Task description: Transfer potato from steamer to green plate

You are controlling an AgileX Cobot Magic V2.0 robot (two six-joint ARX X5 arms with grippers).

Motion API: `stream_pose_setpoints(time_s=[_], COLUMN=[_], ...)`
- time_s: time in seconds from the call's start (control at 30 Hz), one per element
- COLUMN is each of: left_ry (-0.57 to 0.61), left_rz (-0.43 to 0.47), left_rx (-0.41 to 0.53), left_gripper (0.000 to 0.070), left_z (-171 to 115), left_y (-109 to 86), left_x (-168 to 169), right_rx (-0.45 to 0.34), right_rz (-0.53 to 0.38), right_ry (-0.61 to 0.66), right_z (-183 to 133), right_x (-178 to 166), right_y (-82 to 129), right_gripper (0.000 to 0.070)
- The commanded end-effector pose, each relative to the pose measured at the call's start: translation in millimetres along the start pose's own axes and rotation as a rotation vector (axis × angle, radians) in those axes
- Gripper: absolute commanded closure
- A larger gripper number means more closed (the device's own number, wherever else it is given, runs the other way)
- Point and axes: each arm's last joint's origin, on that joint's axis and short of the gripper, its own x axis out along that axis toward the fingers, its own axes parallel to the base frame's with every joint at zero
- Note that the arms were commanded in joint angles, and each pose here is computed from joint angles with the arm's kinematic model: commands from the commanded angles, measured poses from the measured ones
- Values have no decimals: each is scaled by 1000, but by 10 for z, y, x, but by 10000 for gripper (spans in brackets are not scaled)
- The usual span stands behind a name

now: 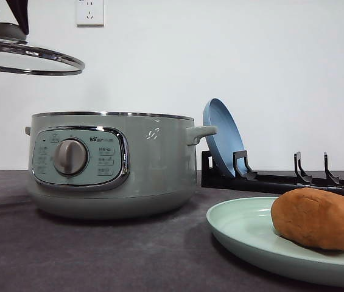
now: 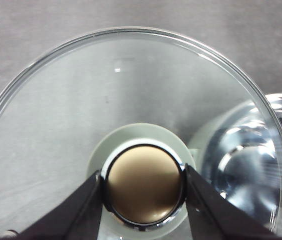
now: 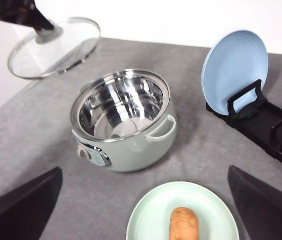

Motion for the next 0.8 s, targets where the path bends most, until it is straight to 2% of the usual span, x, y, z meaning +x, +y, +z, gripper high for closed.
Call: stream_pose_setpoints(time_s=[0.0,0.33,0.77], left_ry=[-74,-63,-42], left_rz=[-11,-84,-234], left_rx=[9,93,275], left_gripper=[700,700,700], left_z=[59,31,-125], left_y=[-49,-418,-1166], left_x=[-136,-138,-242], right_rx=[24,33,40], right_rz=[8,5,5], right_ry=[-15,-1,-1], right_z=[22,4,4], right_x=[-41,-49,-49], right_y=[15,12,12], right_gripper=[0,0,0])
